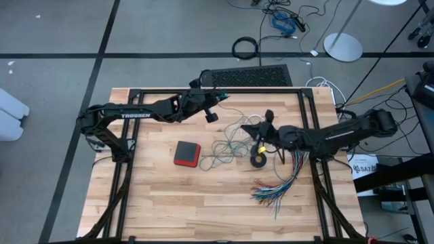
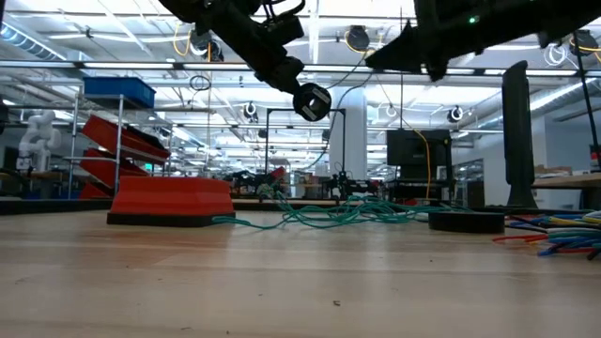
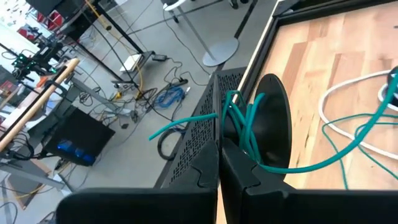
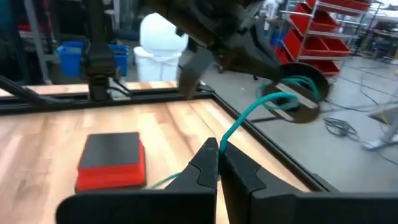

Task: Coiling cords
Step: Uncoil the green wire cable from the spool

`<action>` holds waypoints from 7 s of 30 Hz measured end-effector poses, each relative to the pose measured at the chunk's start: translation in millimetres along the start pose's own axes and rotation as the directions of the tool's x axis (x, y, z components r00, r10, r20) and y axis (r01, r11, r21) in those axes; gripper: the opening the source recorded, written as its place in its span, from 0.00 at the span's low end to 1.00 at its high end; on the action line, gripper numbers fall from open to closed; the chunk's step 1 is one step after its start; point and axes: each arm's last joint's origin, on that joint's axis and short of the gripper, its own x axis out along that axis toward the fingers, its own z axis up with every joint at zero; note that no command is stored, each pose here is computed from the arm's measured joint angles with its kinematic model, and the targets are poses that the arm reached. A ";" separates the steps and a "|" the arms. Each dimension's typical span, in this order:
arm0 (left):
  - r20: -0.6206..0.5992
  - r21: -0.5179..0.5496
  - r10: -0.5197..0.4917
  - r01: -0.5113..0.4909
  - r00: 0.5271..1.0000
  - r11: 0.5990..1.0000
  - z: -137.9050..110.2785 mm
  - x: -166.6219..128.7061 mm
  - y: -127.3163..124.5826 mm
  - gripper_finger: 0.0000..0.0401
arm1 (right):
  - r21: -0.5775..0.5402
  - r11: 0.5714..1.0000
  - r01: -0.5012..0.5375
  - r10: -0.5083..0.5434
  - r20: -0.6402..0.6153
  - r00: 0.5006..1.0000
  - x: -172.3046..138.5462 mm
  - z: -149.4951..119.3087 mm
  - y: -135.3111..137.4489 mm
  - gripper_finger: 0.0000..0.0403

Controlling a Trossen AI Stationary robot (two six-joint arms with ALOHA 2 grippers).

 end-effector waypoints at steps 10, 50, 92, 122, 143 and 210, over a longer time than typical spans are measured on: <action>0.005 -0.012 0.002 -0.002 1.000 1.000 0.4 0.2 0.7 0.00 | 0.012 1.000 0.004 -0.002 -0.210 0.978 -26.5 -7.7 -15.5 0.05; 0.369 -0.251 -0.163 0.268 0.915 0.930 41.8 -27.1 -33.8 0.00 | -0.023 0.973 0.228 -0.219 0.193 0.956 47.9 -29.0 12.1 0.33; 0.399 -0.260 -0.129 0.247 0.908 0.933 46.4 -30.7 -34.7 0.00 | 0.120 0.981 0.154 -0.178 0.231 0.956 57.5 -27.4 -5.8 0.00; 0.143 -0.048 0.049 -0.042 0.989 0.998 17.1 6.2 -35.0 0.00 | 0.013 0.966 0.258 -0.258 0.110 0.960 43.4 -4.9 0.9 0.00; 0.216 -0.214 0.078 -0.031 0.973 0.976 18.2 14.3 -14.3 0.00 | 0.139 0.988 -0.062 0.099 -0.283 0.954 33.9 -33.6 -9.1 0.00; 0.334 -0.071 -0.067 0.096 0.940 0.993 36.0 -7.7 -49.7 0.00 | 0.116 0.991 -0.068 0.049 0.162 0.986 17.0 -35.4 1.8 0.43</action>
